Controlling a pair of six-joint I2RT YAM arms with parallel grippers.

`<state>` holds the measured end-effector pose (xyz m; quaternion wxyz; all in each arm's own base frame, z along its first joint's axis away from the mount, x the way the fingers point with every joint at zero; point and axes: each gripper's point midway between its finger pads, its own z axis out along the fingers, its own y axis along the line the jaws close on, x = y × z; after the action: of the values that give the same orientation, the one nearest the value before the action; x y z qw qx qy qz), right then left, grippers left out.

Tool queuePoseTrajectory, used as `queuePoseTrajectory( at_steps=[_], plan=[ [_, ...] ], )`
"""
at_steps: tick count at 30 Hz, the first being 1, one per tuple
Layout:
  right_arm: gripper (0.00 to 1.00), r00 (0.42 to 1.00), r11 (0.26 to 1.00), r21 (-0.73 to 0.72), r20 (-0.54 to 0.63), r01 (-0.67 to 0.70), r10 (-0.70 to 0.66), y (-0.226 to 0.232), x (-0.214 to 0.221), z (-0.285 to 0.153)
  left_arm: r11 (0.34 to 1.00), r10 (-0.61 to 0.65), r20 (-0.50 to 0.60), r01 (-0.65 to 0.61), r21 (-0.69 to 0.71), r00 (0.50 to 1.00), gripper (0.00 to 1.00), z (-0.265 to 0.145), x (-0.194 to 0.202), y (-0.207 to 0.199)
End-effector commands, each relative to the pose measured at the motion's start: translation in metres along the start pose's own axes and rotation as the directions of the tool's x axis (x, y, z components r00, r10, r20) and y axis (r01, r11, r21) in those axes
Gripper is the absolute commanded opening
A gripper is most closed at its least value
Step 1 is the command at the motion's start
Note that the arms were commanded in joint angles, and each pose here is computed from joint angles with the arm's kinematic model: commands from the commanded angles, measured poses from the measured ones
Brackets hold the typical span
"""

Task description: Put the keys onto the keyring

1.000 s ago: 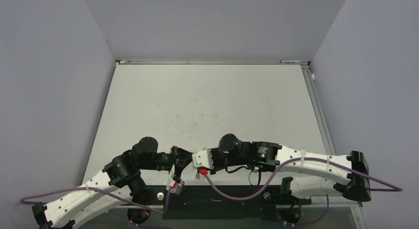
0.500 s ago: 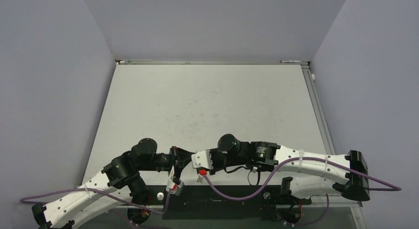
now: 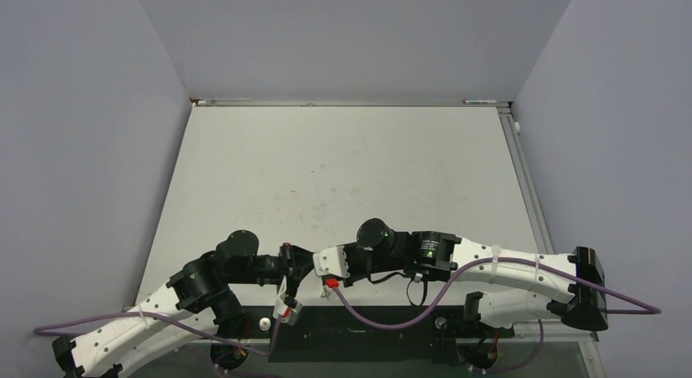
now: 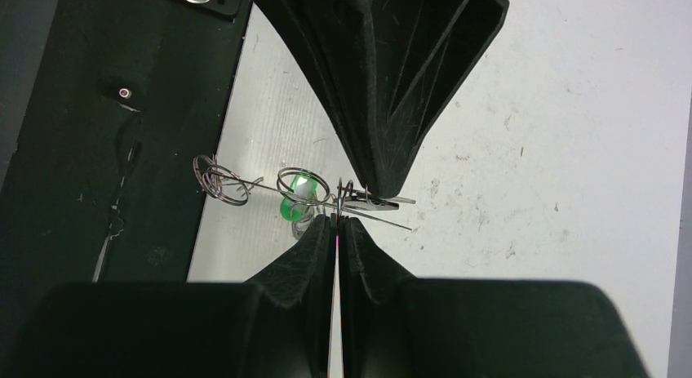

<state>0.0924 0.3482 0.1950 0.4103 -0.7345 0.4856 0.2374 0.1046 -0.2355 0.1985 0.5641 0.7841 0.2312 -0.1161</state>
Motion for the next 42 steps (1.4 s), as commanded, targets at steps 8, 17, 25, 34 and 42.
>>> queuePoseTrajectory(
  at_steps=[8,17,25,34,42],
  plan=[
    [0.05,0.999,1.0,0.018,0.035,0.008,-0.008,-0.015,-0.019,0.0,0.999,0.033,0.028,-0.033,-0.006,0.999,0.0,-0.002,-0.008,0.003],
    [0.05,1.0,0.999,0.044,0.019,0.011,-0.012,-0.023,-0.016,-0.001,1.0,0.021,0.039,-0.022,0.014,0.999,0.0,-0.001,-0.01,-0.003],
    [0.05,1.0,0.998,0.059,-0.001,0.011,-0.011,-0.026,-0.014,-0.003,1.0,-0.001,0.021,0.001,0.015,1.0,0.0,0.001,-0.006,-0.002],
    [0.05,0.997,0.998,0.047,-0.059,0.049,-0.046,-0.019,-0.005,0.0,0.999,0.008,0.033,-0.01,0.043,0.999,0.0,0.004,-0.007,-0.005],
    [0.05,0.997,0.996,0.057,-0.046,0.061,-0.058,-0.019,-0.01,-0.002,0.997,0.017,0.046,-0.02,0.074,0.999,0.0,0.007,-0.01,-0.007]
  ],
)
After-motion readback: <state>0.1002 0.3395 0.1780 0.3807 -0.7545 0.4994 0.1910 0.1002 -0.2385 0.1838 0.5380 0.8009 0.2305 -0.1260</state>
